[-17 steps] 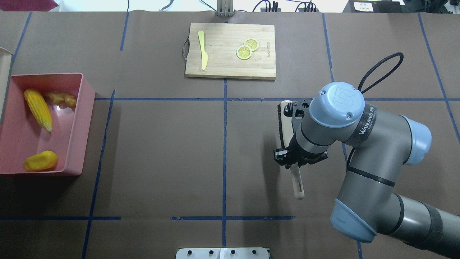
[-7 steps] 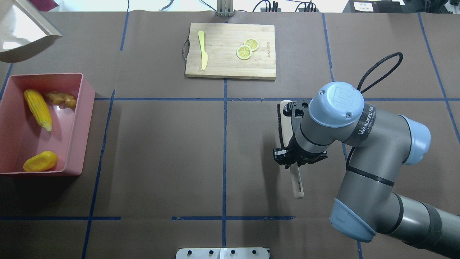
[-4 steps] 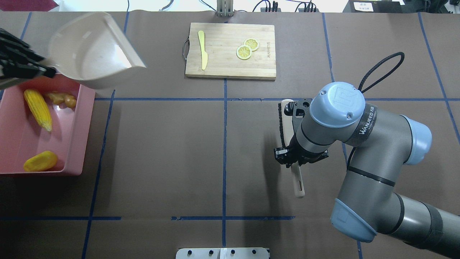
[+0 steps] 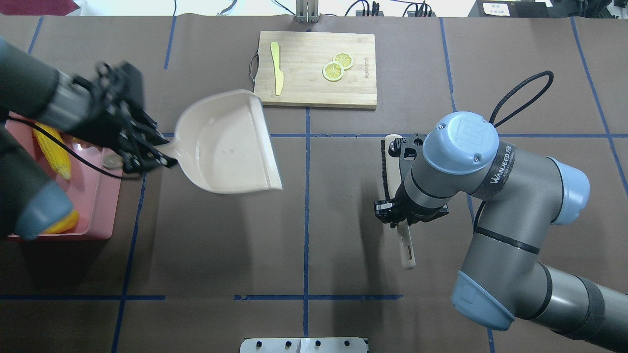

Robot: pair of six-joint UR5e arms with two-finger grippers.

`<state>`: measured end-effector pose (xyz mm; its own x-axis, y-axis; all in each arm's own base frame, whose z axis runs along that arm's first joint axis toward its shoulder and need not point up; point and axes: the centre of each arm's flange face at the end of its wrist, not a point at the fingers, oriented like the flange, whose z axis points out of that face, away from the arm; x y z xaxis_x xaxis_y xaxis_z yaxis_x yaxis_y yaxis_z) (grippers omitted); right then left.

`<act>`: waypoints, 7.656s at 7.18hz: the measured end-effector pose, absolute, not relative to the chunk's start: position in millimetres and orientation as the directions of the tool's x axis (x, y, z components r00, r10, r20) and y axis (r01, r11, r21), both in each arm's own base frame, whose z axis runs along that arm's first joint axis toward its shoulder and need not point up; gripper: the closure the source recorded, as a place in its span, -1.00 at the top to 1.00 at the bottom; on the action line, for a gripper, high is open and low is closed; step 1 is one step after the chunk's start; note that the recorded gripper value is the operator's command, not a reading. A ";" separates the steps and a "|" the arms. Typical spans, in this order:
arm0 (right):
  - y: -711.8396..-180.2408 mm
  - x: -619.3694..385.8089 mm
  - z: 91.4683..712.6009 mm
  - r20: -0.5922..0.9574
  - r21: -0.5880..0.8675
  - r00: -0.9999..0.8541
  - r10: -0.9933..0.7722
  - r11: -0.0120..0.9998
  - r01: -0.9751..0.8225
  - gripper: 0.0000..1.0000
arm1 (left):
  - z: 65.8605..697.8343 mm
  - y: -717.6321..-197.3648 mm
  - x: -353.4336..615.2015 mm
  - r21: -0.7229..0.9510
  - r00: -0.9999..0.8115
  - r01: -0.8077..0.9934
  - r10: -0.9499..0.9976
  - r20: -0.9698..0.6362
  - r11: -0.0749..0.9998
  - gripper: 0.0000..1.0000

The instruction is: Sweep and dump trash into bin

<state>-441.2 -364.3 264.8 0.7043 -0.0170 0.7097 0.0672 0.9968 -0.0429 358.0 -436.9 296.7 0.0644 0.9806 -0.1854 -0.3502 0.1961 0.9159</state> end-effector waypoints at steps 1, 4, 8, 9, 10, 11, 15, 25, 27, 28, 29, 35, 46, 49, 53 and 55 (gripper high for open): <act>-364.4 -441.5 265.1 0.709 -0.044 0.705 -0.016 0.997 0.067 -1.00 | 302.5 -423.2 392.8 0.914 0.032 -0.379 0.989 -0.147 0.148 -0.95; -364.4 -440.6 263.4 0.712 -0.046 0.702 -0.012 0.997 0.064 -1.00 | 305.9 -405.3 461.1 0.911 -0.028 -0.409 0.997 -0.065 0.048 -0.61; -363.8 -440.5 261.3 0.715 -0.047 0.699 -0.009 0.997 0.062 -1.00 | 310.0 -407.4 467.4 0.915 -0.051 -0.403 0.999 0.009 -0.028 1.00; -363.8 -440.7 261.4 0.715 -0.048 0.699 -0.009 0.997 0.061 -1.00 | 308.7 -409.6 463.8 0.916 -0.043 -0.400 0.999 0.009 -0.026 1.00; -363.8 -440.8 261.4 0.715 -0.048 0.699 -0.009 0.997 0.062 -1.00 | 307.0 -415.6 456.0 0.917 -0.027 -0.397 1.000 0.008 -0.018 1.00; -363.7 -440.9 261.4 0.715 -0.048 0.699 -0.009 0.997 0.062 -1.00 | 302.5 -426.0 441.0 0.921 0.001 -0.390 1.000 0.009 -0.008 1.00; -367.8 -427.3 265.8 0.716 -0.044 0.698 -0.010 0.997 0.060 -1.00 | 323.8 -477.1 341.6 0.908 0.180 -0.398 0.981 -0.067 0.135 1.00; -433.4 -246.4 390.6 0.659 0.052 0.736 -0.153 0.986 0.158 -1.00 | 553.4 -538.2 -70.4 0.122 0.688 -0.133 0.181 -0.703 0.984 1.00; -439.4 -193.2 437.8 0.652 0.049 0.736 -0.182 0.979 0.198 -1.00 | 611.8 -483.3 -113.9 0.040 0.692 -0.051 0.064 -0.719 0.998 1.00; -443.7 -173.1 458.3 0.647 0.046 0.739 -0.188 0.977 0.209 -1.00 | 641.8 -450.3 -120.0 0.016 0.693 -0.035 0.036 -0.720 0.999 1.00; -445.8 -159.1 475.7 0.641 0.040 0.743 -0.193 0.975 0.219 -1.00 | 662.2 -426.8 -121.7 0.002 0.706 -0.031 0.023 -0.708 1.000 1.00; -382.9 -103.5 559.2 0.632 0.022 0.750 -0.197 0.971 0.237 -1.00 | 627.9 -430.4 -84.8 -0.014 0.784 -0.007 -0.003 -0.621 1.000 1.00; -348.1 -143.7 658.5 0.726 -0.053 0.687 -0.020 0.995 0.084 1.00 | 605.3 -429.2 -76.1 0.016 0.750 -0.014 0.021 -0.661 1.000 1.00; -355.3 -130.6 639.7 0.740 0.003 0.671 -0.051 0.997 0.072 1.00 | 604.0 -429.6 -76.2 0.024 0.750 -0.014 0.026 -0.660 1.000 1.00; -412.5 3.1 631.4 0.702 0.103 0.698 -0.143 0.990 0.100 0.99 | 601.4 -432.5 -76.2 0.036 0.751 -0.015 0.036 -0.660 0.999 1.00; -445.4 55.2 609.0 0.678 0.089 0.724 -0.127 0.992 0.090 1.00 | 601.3 -432.8 -76.2 0.037 0.751 -0.016 0.036 -0.660 0.999 1.00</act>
<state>55.2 -445.4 609.0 0.7240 -0.1266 0.6780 0.0903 0.9919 0.0889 -76.2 -432.8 601.3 0.7506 0.0360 -0.6598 -0.0155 0.9992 0.0368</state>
